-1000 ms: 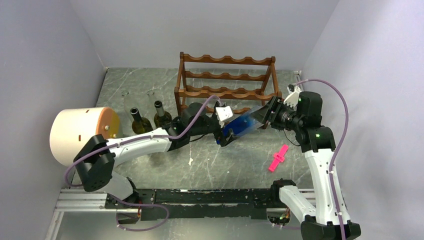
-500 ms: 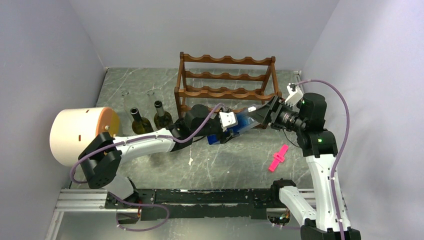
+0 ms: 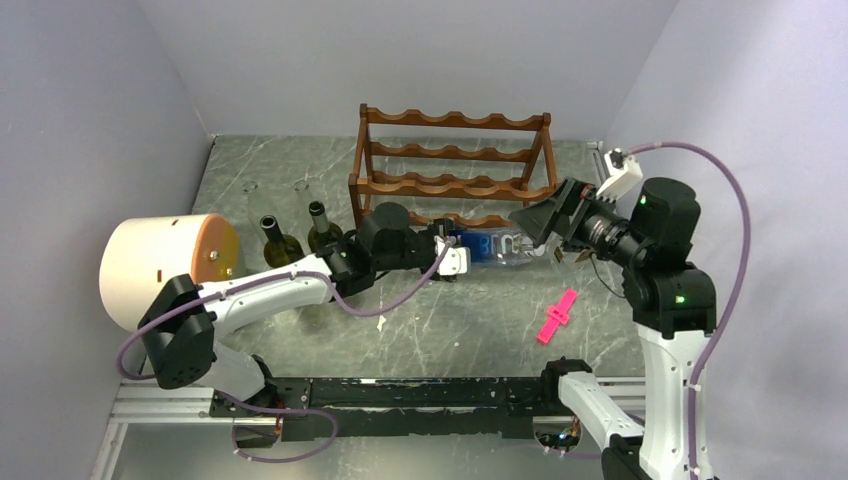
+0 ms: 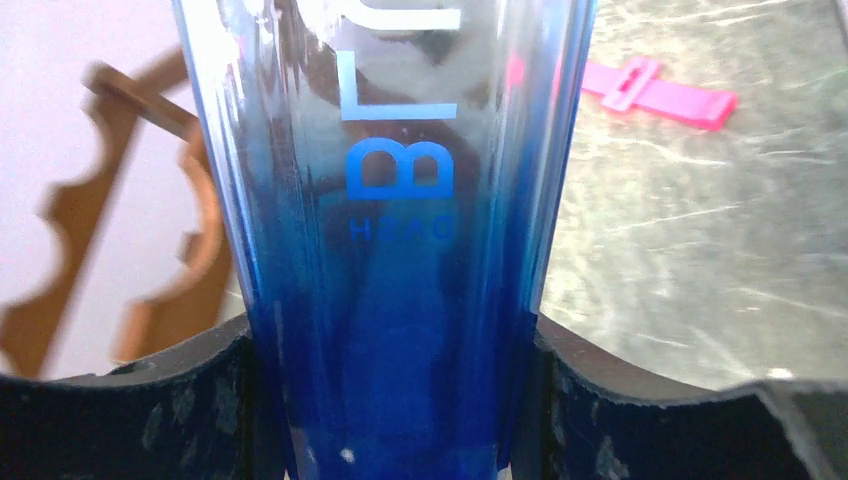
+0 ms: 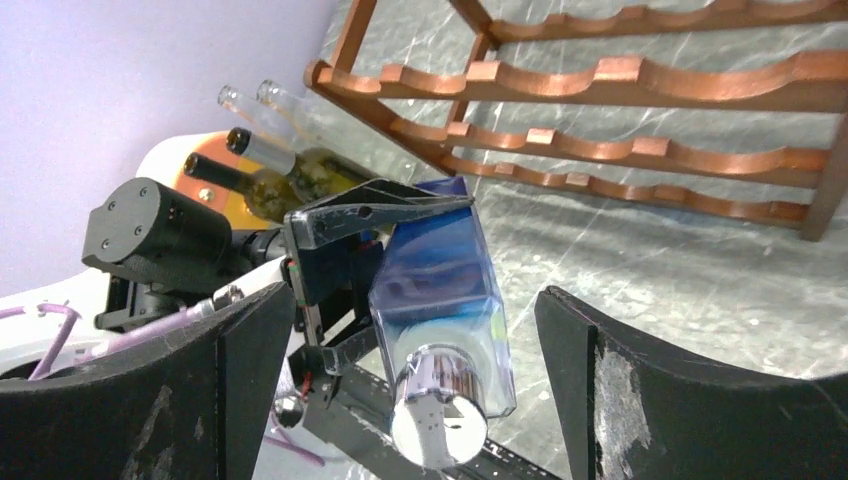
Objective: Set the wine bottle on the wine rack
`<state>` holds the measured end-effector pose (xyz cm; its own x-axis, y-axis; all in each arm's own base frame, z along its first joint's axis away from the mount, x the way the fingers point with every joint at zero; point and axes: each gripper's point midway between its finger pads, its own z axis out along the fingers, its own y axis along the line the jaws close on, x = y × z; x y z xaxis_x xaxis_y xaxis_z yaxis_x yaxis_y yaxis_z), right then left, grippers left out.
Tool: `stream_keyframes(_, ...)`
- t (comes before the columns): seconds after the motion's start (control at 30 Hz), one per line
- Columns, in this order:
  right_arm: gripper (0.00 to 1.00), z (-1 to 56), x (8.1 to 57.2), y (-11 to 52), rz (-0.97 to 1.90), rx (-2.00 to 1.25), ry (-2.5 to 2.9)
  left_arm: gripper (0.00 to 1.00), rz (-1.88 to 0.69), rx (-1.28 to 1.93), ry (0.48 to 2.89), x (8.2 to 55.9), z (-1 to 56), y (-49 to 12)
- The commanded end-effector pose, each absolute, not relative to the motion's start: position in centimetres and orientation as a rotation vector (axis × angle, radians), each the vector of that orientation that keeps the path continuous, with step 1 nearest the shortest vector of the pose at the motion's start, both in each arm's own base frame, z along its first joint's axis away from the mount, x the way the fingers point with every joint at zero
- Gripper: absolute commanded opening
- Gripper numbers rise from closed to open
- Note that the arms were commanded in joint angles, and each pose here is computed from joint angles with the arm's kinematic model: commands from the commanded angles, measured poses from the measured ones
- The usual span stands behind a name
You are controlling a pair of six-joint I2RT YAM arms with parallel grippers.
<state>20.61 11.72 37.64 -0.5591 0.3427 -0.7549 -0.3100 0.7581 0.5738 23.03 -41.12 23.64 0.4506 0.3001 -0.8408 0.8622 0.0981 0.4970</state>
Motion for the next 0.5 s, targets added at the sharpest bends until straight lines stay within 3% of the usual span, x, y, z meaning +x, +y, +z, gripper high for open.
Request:
stream_keyframes(0.0,0.94,39.5,20.7,10.3,0.731,0.022,1.993,0.07,-0.282,1.383,0.674,24.9,36.5,-41.5)
stream_keyframes(0.47,1.0,38.1,19.6,13.3,0.786,-0.282,2.026,0.07,0.095,1.567,0.26,25.0,39.0,-41.9)
